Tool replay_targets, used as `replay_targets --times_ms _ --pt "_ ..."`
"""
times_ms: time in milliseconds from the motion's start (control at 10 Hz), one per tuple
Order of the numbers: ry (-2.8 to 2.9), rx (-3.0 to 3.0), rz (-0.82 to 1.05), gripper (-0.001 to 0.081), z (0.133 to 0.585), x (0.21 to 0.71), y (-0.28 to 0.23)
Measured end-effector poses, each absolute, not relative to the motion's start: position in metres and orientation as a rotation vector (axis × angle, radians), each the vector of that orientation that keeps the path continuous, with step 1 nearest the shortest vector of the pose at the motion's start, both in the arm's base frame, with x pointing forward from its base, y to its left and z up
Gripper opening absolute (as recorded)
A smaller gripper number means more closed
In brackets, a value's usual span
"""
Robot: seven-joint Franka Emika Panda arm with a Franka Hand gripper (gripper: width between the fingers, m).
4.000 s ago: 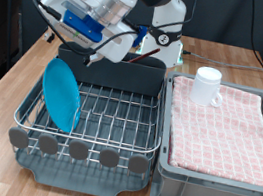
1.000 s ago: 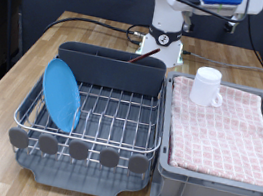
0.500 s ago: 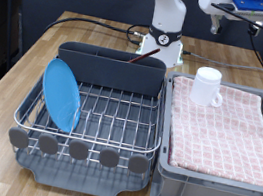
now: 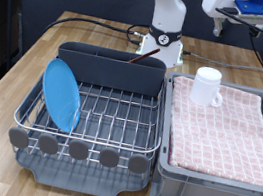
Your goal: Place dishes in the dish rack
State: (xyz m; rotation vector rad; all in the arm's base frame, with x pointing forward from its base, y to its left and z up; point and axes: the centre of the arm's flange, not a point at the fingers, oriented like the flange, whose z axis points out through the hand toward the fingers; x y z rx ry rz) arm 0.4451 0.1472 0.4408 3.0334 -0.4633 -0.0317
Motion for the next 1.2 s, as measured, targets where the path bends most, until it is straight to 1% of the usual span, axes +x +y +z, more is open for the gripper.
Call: replay_targets --times_ms 700,900,1200 --pt "-0.404 3.021 -0.04 0.0802 0.439 0.439 0.16" --pt "-0.373 2.978 -0.111 0.0802 0.427 0.433 0.167" --pt "-0.32 2.888 -0.224 0.0802 0.392 0.432 0.178"
